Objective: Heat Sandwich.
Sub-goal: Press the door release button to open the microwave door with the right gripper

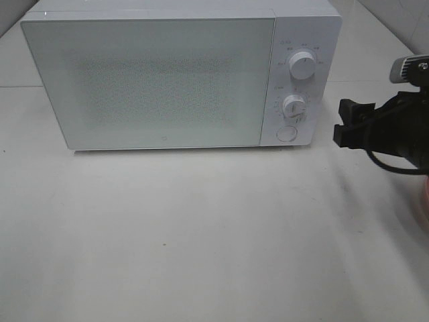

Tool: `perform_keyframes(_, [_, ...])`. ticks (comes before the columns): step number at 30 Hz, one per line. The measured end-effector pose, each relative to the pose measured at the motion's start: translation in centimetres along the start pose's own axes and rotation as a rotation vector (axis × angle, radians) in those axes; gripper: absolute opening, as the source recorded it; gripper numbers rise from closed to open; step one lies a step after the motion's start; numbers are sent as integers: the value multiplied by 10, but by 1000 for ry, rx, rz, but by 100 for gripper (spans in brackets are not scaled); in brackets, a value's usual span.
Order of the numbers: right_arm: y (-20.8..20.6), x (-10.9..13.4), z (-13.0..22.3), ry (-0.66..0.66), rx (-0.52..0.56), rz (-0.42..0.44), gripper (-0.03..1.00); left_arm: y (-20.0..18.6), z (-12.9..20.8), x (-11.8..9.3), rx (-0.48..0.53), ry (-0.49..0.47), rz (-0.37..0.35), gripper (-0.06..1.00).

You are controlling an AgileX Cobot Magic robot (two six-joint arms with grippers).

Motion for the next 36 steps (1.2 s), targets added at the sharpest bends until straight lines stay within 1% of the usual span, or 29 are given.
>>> perform_keyframes(1, [0, 0, 0, 0, 0, 0, 75, 0, 0, 0, 0, 0, 0, 99])
perform_keyframes(4, [1, 18, 7, -6, 13, -35, 75, 0, 0, 0, 0, 0, 0, 99])
perform_keyframes(6, [1, 20, 8, -6, 18, -39, 75, 0, 0, 0, 0, 0, 0, 99])
perform_keyframes(15, [3, 41, 28, -2, 46, -14, 75, 0, 0, 0, 0, 0, 0, 99])
perform_keyframes(23, [-1, 53, 34, -3, 48, -9, 75, 0, 0, 0, 0, 0, 0, 99])
perform_keyframes(29, [-2, 54, 34, 9, 48, 1, 75, 0, 0, 0, 0, 0, 0, 99])
perform_keyframes(33, [-3, 53, 34, 46, 50, 6, 75, 0, 0, 0, 0, 0, 0, 99])
perform_keyframes(36, [-3, 53, 34, 200, 50, 14, 75, 0, 0, 0, 0, 0, 0, 99])
Point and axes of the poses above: a point on each arm's last joint axis where the gripper is mounted, y pointing out along that axis toward the gripper, x along the wrist's bending axis when the last joint is at zero, z = x × y, the point moved 6 cm from there along y, pointing out along that axis toward the gripper, and after that the axes turned 3 degrees about -y, right-handed, at the moved point
